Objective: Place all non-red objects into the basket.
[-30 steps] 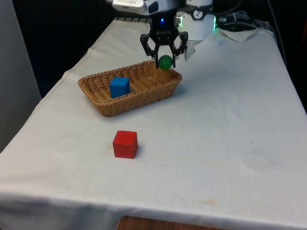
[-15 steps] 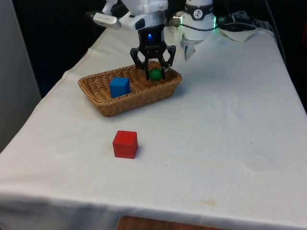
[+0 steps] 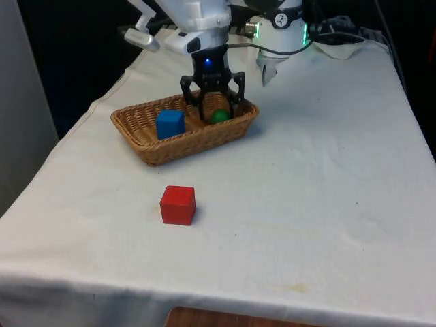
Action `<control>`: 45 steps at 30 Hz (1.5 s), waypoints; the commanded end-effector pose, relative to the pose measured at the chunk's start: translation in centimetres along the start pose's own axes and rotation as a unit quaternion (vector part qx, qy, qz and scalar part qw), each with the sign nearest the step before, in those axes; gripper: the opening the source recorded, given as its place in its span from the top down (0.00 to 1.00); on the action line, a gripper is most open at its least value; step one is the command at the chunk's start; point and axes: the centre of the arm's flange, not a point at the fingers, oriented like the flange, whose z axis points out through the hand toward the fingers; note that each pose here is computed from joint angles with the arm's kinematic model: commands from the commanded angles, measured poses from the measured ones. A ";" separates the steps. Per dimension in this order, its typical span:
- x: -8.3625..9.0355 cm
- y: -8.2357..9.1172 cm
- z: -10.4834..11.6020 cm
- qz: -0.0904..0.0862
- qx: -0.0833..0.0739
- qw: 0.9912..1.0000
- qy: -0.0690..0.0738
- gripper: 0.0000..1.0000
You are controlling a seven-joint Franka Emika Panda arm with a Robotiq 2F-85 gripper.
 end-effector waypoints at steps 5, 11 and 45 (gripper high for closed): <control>-0.2 0.0 -0.1 0.000 0.001 1.000 0.005 0.12; -0.2 0.1 -0.1 0.000 0.001 1.000 0.005 0.00; 3.8 -2.4 -8.6 -0.012 0.010 1.000 0.022 0.00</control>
